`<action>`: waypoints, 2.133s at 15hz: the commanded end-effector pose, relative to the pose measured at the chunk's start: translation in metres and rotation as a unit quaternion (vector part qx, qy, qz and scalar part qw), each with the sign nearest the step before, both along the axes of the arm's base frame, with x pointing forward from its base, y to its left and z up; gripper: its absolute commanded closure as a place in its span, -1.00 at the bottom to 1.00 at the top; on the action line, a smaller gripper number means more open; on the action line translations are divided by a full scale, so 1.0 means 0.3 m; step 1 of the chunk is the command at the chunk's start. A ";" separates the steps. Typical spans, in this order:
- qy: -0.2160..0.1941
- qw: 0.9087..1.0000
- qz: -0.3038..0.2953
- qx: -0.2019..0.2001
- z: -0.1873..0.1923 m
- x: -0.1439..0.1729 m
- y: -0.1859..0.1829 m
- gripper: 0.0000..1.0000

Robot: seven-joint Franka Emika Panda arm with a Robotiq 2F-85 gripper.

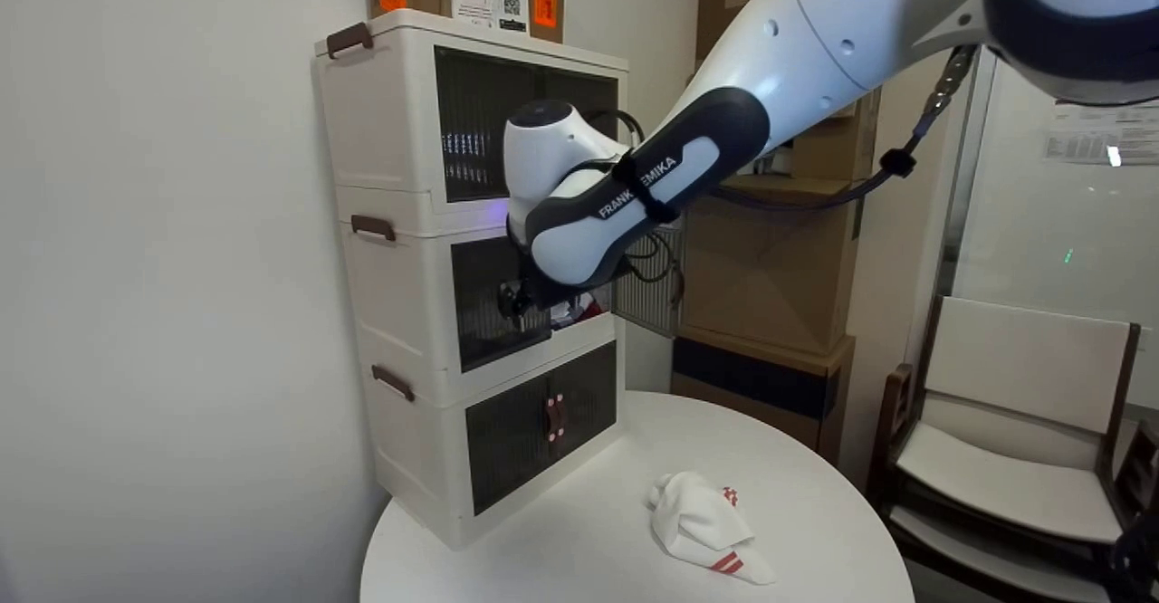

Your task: Close the middle left and right cabinet doors

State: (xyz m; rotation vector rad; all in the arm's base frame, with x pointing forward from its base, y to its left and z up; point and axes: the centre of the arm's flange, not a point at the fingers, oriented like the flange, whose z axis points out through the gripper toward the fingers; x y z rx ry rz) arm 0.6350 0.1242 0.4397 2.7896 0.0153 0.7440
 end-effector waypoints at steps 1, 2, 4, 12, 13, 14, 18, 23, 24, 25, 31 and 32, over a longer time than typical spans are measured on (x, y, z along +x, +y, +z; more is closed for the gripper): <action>0.064 0.998 0.005 0.014 0.104 -0.189 -0.094 -1.00; 0.080 0.997 0.001 0.010 0.118 -0.221 -0.115 -1.00; 0.107 0.994 -0.015 -0.007 0.160 -0.292 -0.159 -1.00; 0.099 0.988 -0.111 -0.045 0.397 -0.521 -0.452 -1.00; 0.097 0.987 -0.123 -0.048 0.417 -0.529 -0.512 -1.00; 0.095 0.985 -0.135 -0.050 0.431 -0.538 -0.559 -1.00; 0.076 0.983 -0.154 -0.058 0.461 -0.524 -0.752 -1.00; 0.036 0.988 -0.139 -0.055 0.440 -0.437 -0.882 -1.00; 0.027 0.989 -0.132 -0.055 0.432 -0.415 -0.893 -1.00; 0.019 0.991 -0.121 -0.052 0.416 -0.384 -0.901 -1.00; 0.011 0.995 -0.095 -0.030 0.325 -0.196 -0.905 -1.00; 0.006 0.995 -0.090 -0.031 0.315 -0.164 -0.899 -1.00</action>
